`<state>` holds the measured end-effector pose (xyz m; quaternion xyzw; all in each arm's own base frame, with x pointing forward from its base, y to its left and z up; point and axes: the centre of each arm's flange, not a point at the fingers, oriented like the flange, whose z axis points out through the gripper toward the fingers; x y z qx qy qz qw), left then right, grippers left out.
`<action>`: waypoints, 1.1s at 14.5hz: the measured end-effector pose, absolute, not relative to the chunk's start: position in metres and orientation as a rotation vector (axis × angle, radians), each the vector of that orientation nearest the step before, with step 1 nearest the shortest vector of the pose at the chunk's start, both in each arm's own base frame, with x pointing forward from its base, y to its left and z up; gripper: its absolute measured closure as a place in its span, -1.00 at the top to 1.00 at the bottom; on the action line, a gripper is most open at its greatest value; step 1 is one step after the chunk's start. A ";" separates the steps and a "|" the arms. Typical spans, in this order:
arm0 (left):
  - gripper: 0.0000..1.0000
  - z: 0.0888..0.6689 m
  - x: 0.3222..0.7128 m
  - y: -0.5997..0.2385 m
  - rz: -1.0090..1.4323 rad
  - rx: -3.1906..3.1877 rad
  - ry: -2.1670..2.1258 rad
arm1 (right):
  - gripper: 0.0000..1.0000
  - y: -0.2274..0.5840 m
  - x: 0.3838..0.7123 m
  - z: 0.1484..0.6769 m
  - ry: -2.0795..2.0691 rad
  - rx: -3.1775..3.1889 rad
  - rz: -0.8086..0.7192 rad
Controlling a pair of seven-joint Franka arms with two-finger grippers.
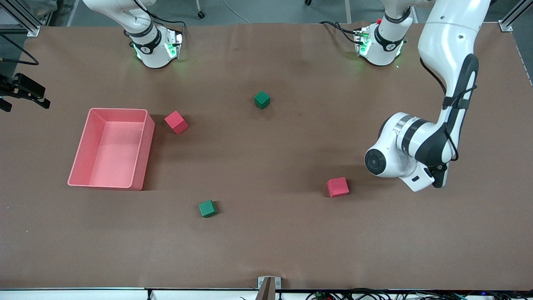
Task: Place and upright button with both arms
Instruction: 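Carry the button with the left gripper toward the table edge, then set the button upright on the table and open the left gripper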
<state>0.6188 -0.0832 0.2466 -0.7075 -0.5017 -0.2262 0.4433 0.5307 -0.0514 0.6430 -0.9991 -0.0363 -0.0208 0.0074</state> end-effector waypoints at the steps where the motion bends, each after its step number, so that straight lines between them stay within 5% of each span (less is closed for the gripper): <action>1: -0.34 0.233 0.619 -0.072 -0.609 -1.719 -1.241 | 1.00 -0.051 0.531 0.643 -0.114 -3.124 -0.065; 10: -0.34 0.150 0.623 0.012 -1.079 -1.441 -1.283 | 1.00 -0.052 0.530 0.642 -0.112 -3.124 -0.056; 16: -0.34 0.097 0.611 0.060 -1.185 -1.391 -1.234 | 1.00 -0.052 0.531 0.640 -0.112 -3.123 -0.049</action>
